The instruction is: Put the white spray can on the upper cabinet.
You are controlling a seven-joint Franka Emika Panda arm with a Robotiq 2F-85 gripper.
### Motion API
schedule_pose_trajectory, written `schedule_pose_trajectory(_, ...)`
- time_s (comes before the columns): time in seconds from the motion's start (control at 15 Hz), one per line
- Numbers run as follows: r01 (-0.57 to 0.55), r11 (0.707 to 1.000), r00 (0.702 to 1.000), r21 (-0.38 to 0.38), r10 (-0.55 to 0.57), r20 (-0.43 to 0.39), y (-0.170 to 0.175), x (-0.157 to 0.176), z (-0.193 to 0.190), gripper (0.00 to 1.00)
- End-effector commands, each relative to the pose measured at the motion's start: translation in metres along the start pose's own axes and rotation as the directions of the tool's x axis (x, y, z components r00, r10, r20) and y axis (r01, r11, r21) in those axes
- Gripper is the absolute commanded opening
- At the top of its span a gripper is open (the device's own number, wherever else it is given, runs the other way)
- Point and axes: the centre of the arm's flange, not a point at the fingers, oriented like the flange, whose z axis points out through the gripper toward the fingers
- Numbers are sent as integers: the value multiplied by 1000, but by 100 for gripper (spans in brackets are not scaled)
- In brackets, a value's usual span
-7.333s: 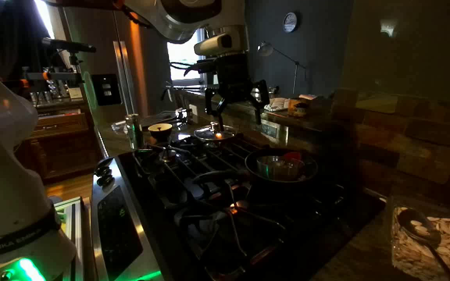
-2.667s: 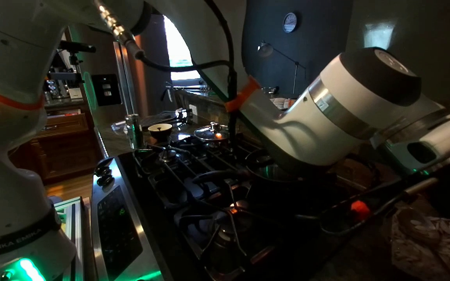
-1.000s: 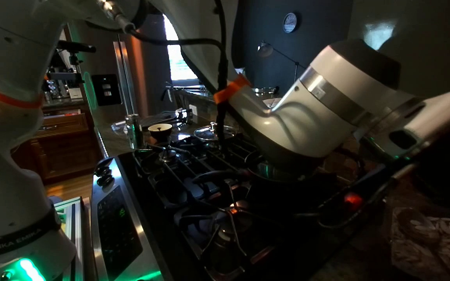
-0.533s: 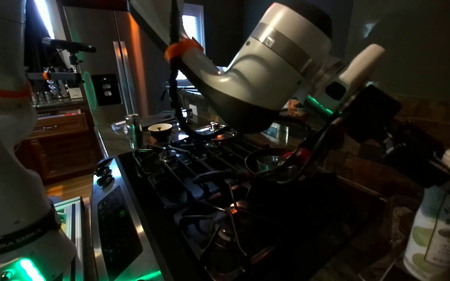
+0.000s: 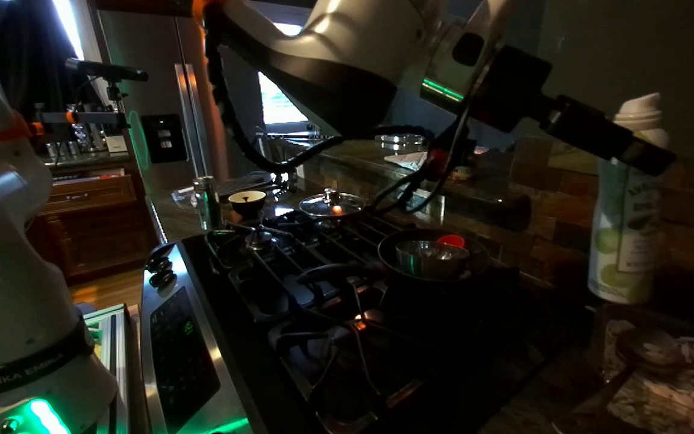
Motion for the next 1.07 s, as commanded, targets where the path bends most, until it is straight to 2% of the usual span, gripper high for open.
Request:
schedule_pose_trajectory(0.0,58,984,992,165,-75,98,-27,-3,-63,33)
schedule_pose_trajectory(0.13,85,958,984,273,-124,128,-49,-7,-91,33)
schedule_pose_trajectory(0.27,88,922,973,378,-161,166,-55,-8,-104,33)
schedule_pose_trajectory(0.33,79,946,986,316,-120,115,-58,-18,-81,58)
schedule_pose_trajectory(0.47,87,927,981,364,-142,129,-62,-22,-91,58)
schedule_pose_trajectory(0.6,90,927,981,365,-146,131,-60,-22,-92,58)
schedule_pose_trajectory(0.67,80,917,983,391,-137,120,-64,-24,-93,33)
schedule_pose_trajectory(0.8,130,866,983,482,-176,50,-99,-16,-105,33)
schedule_pose_trajectory(1.0,216,760,961,613,-277,4,-171,-10,-149,33)
